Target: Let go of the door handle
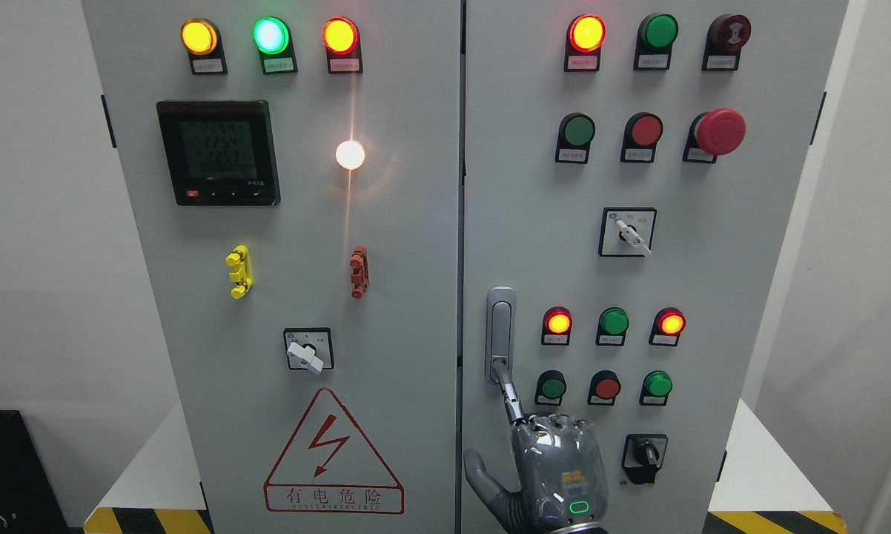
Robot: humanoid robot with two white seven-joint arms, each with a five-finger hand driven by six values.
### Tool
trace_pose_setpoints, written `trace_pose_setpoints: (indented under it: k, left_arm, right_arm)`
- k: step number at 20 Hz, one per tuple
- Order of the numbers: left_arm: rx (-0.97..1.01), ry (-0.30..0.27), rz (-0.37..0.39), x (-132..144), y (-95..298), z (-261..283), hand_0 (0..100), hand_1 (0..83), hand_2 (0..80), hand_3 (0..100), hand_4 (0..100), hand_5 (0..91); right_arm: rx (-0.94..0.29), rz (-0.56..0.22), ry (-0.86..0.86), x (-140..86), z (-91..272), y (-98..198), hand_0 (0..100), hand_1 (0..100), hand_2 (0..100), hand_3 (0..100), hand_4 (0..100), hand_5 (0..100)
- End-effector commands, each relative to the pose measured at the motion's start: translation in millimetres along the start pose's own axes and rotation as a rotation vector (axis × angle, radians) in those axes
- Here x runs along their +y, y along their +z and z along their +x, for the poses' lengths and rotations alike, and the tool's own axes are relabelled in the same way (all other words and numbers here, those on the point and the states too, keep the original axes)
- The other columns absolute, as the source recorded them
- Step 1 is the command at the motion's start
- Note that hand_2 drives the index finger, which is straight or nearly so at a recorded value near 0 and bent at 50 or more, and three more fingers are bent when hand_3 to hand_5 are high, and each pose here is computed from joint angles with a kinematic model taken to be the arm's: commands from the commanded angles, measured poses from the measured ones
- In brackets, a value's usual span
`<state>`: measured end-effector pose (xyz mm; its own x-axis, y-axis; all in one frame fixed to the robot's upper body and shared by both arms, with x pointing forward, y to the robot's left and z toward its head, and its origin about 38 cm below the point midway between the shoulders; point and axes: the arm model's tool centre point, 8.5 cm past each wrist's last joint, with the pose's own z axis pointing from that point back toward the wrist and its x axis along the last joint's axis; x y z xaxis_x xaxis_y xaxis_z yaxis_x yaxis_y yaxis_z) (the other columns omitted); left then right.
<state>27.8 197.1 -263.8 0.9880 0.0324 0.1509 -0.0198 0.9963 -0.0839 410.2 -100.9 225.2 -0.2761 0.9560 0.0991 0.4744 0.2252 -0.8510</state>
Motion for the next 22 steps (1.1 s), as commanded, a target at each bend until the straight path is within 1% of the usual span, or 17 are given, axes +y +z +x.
trace_pose_setpoints:
  k: [1,4,22]
  left_arm:
    - [0.008,0.001,0.0,0.1,0.6,-5.0,12,55.6,0.0,0,0,0.0]
    - [0.008,0.001,0.0,0.1,0.6,-5.0,12,55.6,0.0,0,0,0.0]
    - [0.008,0.002,0.0,0.1,0.7,-5.8,12,55.6,0.0,0,0,0.0]
  right_arm:
    - [0.007,0.018,0.004,5.1,-2.0,0.9,34,39,0,100,100,100]
    - [0.022,0.025,0.006,6.0,-3.7,1.5,33,39,0,100,100,100]
    - [0.018,0.034,0.005,8.8,-1.5,3.2,33,39,0,100,100,100]
